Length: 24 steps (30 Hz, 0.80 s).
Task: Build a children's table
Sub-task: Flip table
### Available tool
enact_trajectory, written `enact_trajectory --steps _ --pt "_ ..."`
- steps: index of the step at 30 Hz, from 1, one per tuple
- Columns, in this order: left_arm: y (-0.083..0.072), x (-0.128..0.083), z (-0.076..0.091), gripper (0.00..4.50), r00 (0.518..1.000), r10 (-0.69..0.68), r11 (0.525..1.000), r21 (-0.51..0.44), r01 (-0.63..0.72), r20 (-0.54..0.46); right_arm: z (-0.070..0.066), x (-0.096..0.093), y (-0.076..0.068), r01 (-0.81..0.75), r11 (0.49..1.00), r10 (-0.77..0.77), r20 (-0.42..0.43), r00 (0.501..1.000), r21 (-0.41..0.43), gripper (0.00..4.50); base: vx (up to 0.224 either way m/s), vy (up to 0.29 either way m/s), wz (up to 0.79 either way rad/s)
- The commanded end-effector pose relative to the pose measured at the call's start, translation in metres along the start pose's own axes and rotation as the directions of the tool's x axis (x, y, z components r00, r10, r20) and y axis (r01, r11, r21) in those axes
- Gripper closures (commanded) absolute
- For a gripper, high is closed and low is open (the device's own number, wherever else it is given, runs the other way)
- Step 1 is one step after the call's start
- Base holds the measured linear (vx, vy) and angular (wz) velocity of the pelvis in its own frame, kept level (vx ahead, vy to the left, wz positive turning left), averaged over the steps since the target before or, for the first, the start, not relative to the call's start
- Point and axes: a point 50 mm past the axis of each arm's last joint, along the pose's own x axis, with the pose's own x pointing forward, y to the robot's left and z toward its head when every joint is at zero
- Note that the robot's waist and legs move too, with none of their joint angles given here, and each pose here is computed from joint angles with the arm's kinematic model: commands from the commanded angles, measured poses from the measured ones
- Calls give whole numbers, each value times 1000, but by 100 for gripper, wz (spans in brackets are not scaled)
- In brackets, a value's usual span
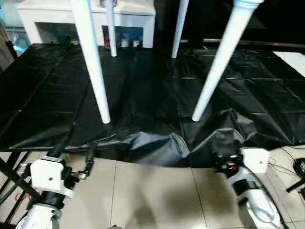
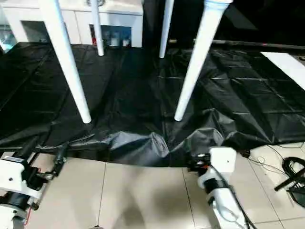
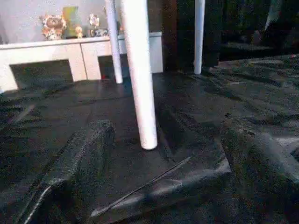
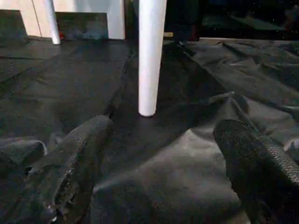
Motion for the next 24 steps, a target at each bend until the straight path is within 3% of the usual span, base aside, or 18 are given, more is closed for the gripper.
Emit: enact_trajectory --steps 1,24 --pt "2 -1 -5 39 1000 -7 1000 5 7 -4 7 0 -2 4 1000 -3 30 1000 -19 45 0 0 0" --pt "2 -1 -5 39 1000 -7 1000 5 7 -4 7 0 -2 4 1000 -3 30 1000 -19 45 0 0 0"
